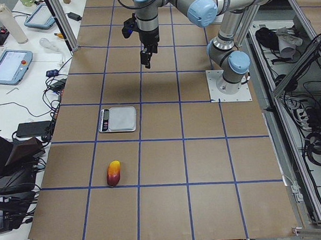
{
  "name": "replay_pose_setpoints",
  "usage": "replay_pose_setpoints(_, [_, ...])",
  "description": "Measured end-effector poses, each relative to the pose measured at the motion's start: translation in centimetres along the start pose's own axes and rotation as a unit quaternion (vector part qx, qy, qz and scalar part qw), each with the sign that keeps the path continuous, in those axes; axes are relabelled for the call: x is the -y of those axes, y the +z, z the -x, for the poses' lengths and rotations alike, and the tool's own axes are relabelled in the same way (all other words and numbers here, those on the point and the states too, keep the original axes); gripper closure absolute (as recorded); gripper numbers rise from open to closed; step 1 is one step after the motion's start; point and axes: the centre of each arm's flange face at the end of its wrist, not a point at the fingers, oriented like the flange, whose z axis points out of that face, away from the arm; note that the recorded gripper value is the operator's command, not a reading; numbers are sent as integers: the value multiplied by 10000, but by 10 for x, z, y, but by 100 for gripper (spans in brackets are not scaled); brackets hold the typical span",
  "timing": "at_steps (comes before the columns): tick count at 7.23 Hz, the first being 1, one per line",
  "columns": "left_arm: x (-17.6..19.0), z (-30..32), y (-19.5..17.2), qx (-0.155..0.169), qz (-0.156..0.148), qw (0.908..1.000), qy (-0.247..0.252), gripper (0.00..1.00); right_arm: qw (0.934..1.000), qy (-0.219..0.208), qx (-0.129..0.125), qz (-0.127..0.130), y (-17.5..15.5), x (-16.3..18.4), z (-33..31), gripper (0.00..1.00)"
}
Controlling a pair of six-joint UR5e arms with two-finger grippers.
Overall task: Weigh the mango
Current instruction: 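Move the left gripper toward the mango beside the silver scale, then lower the open left gripper over the red-yellow mango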
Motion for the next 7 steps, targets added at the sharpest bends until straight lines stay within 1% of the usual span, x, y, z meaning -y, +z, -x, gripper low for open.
replay_pose_setpoints(1, [-4, 28, 13, 68, -37, 9991, 422, 0, 10000, 3, 0, 0, 0, 0, 0, 0])
replay_pose_setpoints(2, [-3, 57, 34, 121, -71, 9975, 697, 0, 10000, 3, 0, 1, 0, 0, 0, 0])
replay_pose_setpoints(4, [-4, 123, 91, 195, -87, 9934, 1129, 0, 10000, 0, 0, 1, 0, 0, 0, 0])
replay_pose_setpoints(6, [-14, 189, 149, 408, -95, 9855, 1644, 5, 10000, -2, 0, -1, 0, 0, 0, 0])
replay_pose_setpoints(7, [-16, 219, 174, 543, -93, 9793, 1946, 5, 10000, -2, 0, -2, 0, 0, 0, 0])
